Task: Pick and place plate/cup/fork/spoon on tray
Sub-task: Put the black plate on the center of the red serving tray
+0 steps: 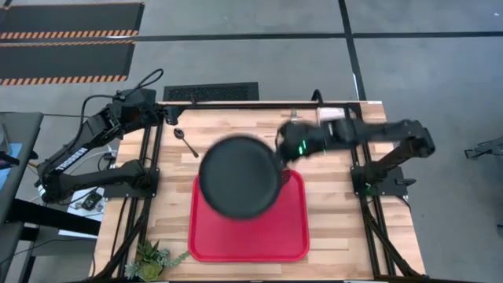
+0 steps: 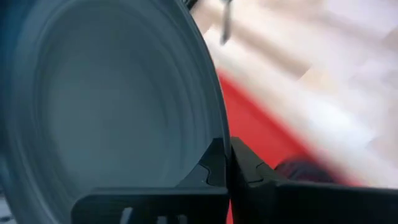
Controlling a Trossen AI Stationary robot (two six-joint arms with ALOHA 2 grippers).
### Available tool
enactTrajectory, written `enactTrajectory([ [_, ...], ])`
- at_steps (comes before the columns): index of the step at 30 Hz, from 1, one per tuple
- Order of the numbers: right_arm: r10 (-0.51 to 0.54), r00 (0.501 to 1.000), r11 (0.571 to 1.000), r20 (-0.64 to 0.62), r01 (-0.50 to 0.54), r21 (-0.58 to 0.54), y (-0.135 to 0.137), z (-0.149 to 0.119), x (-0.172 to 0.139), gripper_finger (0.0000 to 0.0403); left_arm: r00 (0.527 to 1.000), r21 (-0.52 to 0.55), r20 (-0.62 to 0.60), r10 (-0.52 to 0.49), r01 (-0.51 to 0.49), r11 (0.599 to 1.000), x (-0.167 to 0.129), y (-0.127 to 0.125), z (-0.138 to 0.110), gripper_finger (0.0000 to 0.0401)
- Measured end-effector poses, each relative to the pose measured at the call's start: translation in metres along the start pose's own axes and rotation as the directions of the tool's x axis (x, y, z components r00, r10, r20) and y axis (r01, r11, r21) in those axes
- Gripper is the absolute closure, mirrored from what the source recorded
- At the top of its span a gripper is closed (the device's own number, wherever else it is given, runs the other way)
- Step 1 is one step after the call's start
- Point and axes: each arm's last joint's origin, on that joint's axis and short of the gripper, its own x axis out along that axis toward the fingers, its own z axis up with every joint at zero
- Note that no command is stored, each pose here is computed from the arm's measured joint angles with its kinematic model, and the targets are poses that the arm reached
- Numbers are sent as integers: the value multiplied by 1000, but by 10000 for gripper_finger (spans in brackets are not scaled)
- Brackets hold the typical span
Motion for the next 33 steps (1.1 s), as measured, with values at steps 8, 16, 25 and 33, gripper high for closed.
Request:
enactTrajectory([
  [8, -130, 989, 980, -68, 138, 141, 40, -93, 13, 398, 999, 4, -42, 32, -32, 999, 0, 3, -4, 136],
  [16, -233, 955, 916, -185, 280, 287, 51, -168, 44, 397, 998, -7, -45, 34, -34, 999, 0, 3, -4, 136],
  [25, -156, 975, 855, -155, 212, 473, 18, -212, 84, 397, 998, 48, -45, 34, -32, 998, 0, 3, -4, 136],
  [33, -182, 952, 847, -246, 279, 454, -20, -225, 95, 398, 998, 86, -45, 34, -30, 996, 0, 3, -4, 136],
])
